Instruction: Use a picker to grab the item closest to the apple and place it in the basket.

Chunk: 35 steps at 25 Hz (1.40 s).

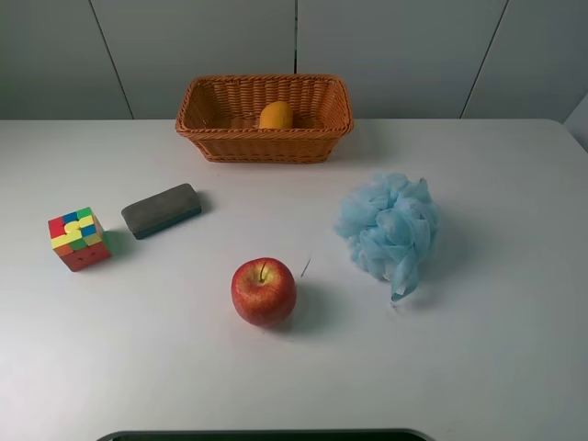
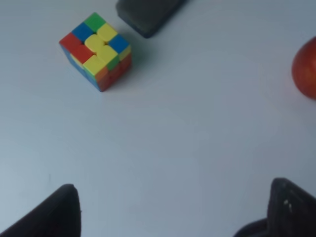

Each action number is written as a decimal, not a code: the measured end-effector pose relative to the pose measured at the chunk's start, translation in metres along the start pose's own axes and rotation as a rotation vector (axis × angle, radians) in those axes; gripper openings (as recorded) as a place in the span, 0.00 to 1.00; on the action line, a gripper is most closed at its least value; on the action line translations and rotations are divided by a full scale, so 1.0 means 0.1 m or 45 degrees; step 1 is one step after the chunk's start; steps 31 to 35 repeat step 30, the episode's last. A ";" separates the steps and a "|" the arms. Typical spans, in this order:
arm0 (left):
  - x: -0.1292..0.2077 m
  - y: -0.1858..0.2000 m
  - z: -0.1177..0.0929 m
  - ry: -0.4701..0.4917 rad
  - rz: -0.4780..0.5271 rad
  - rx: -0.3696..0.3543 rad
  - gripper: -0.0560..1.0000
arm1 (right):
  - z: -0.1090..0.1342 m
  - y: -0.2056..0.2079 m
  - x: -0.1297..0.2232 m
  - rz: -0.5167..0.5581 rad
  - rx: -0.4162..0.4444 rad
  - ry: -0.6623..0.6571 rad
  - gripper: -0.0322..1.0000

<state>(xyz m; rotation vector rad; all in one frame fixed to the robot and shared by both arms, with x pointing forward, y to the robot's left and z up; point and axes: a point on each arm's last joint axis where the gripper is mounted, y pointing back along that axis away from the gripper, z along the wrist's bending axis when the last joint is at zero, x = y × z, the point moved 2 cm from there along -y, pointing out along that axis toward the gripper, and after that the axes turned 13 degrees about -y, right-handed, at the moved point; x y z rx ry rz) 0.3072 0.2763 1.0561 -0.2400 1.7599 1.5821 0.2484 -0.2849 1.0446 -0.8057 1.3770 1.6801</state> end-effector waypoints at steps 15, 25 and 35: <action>0.52 0.29 -0.10 -0.035 -0.472 -0.309 0.74 | 0.00 0.00 0.00 0.000 0.000 0.000 0.71; 0.53 0.29 -0.12 -0.057 -0.481 -0.302 0.74 | 0.00 0.00 0.00 0.000 0.000 0.000 0.71; 0.53 0.29 -0.12 -0.057 -0.481 -0.303 0.74 | 0.00 0.00 0.00 0.000 0.000 0.000 0.71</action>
